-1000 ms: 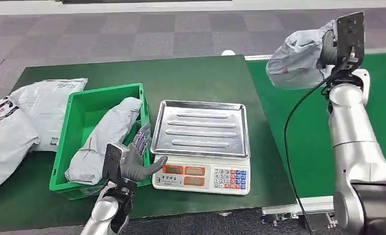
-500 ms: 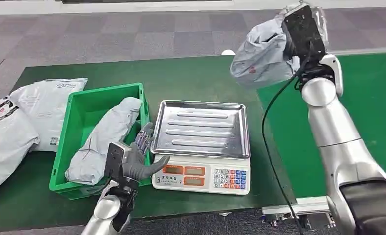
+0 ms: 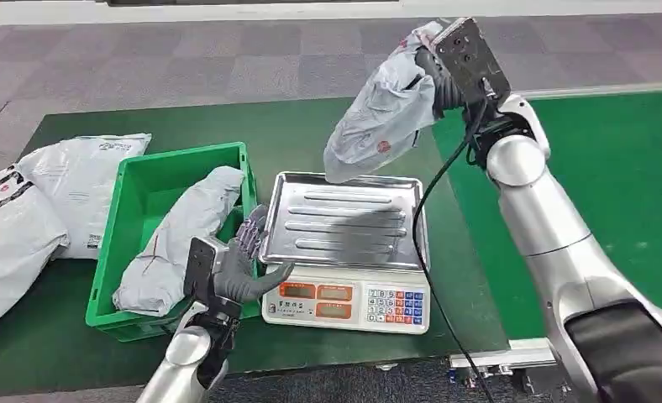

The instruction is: Moved the parcel from conveyor to table for the left to box.

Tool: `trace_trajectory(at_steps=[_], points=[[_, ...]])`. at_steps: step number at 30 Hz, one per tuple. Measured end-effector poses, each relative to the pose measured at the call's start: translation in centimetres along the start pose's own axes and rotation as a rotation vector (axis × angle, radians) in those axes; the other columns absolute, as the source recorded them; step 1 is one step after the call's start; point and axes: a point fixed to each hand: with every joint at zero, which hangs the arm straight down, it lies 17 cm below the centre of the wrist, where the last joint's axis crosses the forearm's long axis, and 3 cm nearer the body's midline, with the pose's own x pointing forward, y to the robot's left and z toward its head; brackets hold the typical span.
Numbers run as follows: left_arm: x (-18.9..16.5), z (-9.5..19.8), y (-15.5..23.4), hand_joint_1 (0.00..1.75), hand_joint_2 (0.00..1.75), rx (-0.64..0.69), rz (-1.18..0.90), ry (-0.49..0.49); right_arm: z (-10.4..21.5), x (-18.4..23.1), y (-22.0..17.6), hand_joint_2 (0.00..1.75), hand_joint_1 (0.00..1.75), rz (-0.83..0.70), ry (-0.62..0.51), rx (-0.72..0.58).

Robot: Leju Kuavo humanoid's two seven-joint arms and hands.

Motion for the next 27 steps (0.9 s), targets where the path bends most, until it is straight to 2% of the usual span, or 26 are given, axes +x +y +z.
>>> trace_trajectory(at_steps=[7, 12, 13, 14, 16, 18, 19, 20, 23, 27], points=[[-0.1, -0.1, 0.5, 0.00, 1.75, 0.026, 0.018, -0.001, 2.2, 0.0, 7.7, 1.75, 1.75, -0.139, 0.023, 0.239], [-0.4, 0.3, 1.3, 0.00, 1.75, 0.051, 0.015, 0.005, 7.3, -1.6, 12.2, 1.75, 1.75, -0.309, 0.037, 0.404], [-0.6, 0.6, 1.5, 0.00, 1.75, 0.058, 0.012, 0.010, 9.1, -2.5, 12.8, 1.75, 0.73, -0.316, 0.038, 0.426], [-0.6, 0.8, 1.7, 0.00, 1.75, 0.062, 0.007, 0.008, 10.8, -3.6, 13.2, 1.75, 0.00, -0.307, 0.045, 0.445], [-0.7, 1.3, 2.1, 0.00, 1.75, 0.066, -0.005, 0.009, 16.6, -6.8, 15.1, 1.75, 0.00, -0.297, 0.102, 0.523], [-0.9, 1.7, 2.5, 0.00, 1.75, 0.067, -0.014, 0.011, 23.7, -10.1, 17.1, 1.75, 0.00, -0.308, 0.187, 0.600], [-0.9, 1.8, 2.6, 0.00, 1.75, 0.069, -0.014, 0.012, 26.0, -11.1, 17.9, 1.75, 0.00, -0.311, 0.225, 0.615], [-0.9, 1.9, 2.8, 0.00, 1.75, 0.072, -0.017, 0.012, 29.9, -12.6, 19.1, 1.75, 0.00, -0.322, 0.291, 0.630], [-1.1, 2.4, 3.4, 0.00, 1.75, 0.085, -0.035, 0.025, 34.6, -14.0, 19.0, 1.75, 0.00, -0.299, 0.356, 0.585], [-1.3, 3.1, 3.5, 0.00, 1.75, 0.095, -0.034, 0.035, 37.5, -13.9, 18.4, 1.75, 0.00, -0.331, 0.402, 0.538]])
